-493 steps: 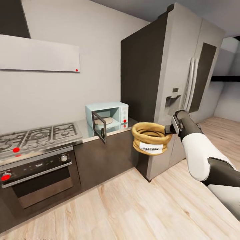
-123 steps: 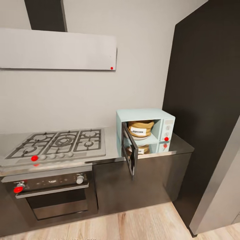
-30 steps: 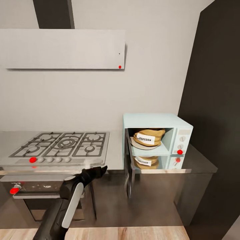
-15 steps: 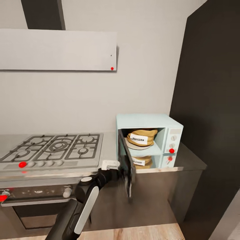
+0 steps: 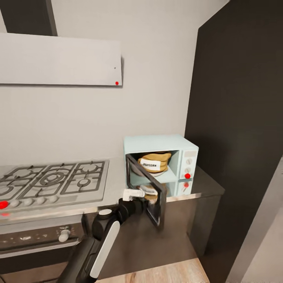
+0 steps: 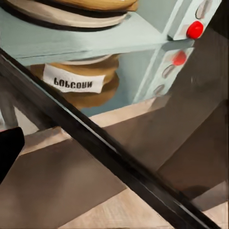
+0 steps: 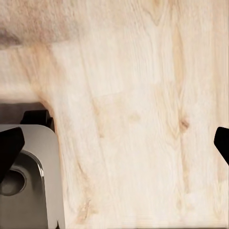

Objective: In the kitchen, take the popcorn bag from the countertop, put it into the microwave, and heat it until the popcorn is cooked so the cooked popcorn ends up inside the bag.

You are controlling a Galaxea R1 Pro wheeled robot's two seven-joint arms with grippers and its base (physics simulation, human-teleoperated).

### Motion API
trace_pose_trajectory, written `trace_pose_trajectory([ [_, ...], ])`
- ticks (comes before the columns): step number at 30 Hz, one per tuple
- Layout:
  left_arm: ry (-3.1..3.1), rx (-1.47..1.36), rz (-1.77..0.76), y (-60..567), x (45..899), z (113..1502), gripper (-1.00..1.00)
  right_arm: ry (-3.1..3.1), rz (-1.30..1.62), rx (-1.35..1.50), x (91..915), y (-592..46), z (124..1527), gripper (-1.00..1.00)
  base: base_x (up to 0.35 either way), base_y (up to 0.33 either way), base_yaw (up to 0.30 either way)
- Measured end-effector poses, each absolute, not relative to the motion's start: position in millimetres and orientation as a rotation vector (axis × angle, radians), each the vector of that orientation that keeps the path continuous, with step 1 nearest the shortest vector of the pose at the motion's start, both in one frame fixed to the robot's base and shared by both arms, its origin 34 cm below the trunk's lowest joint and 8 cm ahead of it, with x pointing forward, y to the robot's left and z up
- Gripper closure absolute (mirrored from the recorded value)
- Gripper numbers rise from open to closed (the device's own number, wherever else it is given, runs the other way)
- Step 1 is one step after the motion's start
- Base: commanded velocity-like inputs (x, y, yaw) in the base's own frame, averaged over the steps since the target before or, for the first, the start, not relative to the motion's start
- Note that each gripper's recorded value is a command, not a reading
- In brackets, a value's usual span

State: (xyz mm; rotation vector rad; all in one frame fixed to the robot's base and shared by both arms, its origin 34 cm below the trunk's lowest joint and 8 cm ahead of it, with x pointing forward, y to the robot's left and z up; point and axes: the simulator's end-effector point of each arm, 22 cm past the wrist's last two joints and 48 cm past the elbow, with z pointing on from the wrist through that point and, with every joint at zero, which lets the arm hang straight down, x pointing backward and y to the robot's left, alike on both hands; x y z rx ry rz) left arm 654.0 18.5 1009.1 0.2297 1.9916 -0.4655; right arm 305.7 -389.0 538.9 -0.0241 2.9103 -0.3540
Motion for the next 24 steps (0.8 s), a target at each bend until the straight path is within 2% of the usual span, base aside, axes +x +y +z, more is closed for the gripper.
trace_pose_trajectory([
  [4,1.984,0.297,-0.451,-0.3,644.2,1009.3,-1.00,2.907,-0.353,-0.023,307.1,-388.5,539.4,-1.00,0.000,0.000,-0.230],
  [9,2.001,0.214,-0.302,26.6,653.2,1006.5,-1.00,2.902,-0.352,-0.021,308.7,-388.3,540.1,-1.00,0.000,0.000,-0.230],
  [17,1.996,0.205,-0.284,30.0,653.1,1009.6,-1.00,2.895,-0.351,-0.017,311.3,-388.3,541.4,-1.00,0.004,0.000,-0.236],
  [24,1.989,0.205,-0.283,30.0,652.2,1013.3,-1.00,2.887,-0.350,-0.016,313.6,-388.2,542.6,-1.00,0.170,0.000,-0.230],
])
